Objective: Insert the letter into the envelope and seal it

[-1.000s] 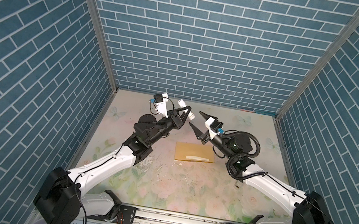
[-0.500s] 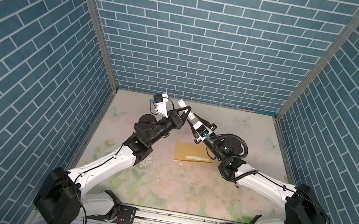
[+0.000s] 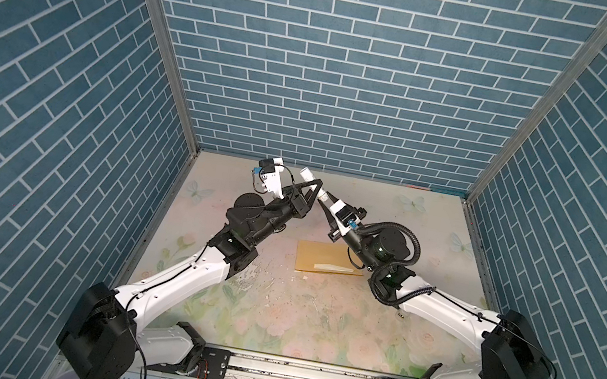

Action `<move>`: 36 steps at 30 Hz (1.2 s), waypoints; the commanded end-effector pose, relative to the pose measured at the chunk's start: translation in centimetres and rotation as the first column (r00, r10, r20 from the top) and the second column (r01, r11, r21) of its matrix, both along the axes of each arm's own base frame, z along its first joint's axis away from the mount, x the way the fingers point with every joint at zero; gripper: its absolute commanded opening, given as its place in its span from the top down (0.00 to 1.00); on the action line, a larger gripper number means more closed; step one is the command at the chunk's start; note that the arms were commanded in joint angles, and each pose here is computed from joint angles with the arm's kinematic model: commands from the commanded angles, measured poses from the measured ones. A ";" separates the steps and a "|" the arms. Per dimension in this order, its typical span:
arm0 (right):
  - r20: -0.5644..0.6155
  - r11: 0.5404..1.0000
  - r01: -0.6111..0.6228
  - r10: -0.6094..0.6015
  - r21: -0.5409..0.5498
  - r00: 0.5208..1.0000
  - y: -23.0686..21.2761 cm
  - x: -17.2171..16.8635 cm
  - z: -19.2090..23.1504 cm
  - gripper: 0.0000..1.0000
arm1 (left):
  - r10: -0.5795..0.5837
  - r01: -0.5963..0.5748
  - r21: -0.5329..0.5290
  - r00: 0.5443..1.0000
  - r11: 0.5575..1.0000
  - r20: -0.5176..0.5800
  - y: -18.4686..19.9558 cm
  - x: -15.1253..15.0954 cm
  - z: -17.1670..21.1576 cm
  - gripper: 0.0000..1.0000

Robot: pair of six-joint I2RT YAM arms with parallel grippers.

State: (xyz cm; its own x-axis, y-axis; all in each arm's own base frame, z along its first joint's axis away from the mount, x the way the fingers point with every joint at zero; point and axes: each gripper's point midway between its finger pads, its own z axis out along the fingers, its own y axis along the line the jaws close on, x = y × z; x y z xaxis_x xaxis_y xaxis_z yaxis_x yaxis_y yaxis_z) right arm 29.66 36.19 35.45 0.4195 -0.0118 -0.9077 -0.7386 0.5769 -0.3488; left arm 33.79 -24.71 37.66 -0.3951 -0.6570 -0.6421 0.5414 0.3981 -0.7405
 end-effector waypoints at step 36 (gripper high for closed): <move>0.118 1.000 0.018 -0.016 -0.023 0.993 -2.4 -1.5 2.2 0.32 | 0.013 -0.015 0.061 0.999 0.998 0.032 0.2 -0.4 0.8 1.00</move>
State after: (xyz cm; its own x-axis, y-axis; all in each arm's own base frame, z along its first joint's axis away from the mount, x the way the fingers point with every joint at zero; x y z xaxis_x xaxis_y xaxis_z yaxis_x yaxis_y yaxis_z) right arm 25.78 34.39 40.01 0.3590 0.1781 -0.9162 -0.8613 0.4415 -0.2516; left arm 33.68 -24.75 36.79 -0.3863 -0.5978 -0.7024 0.5381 0.4725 -0.6980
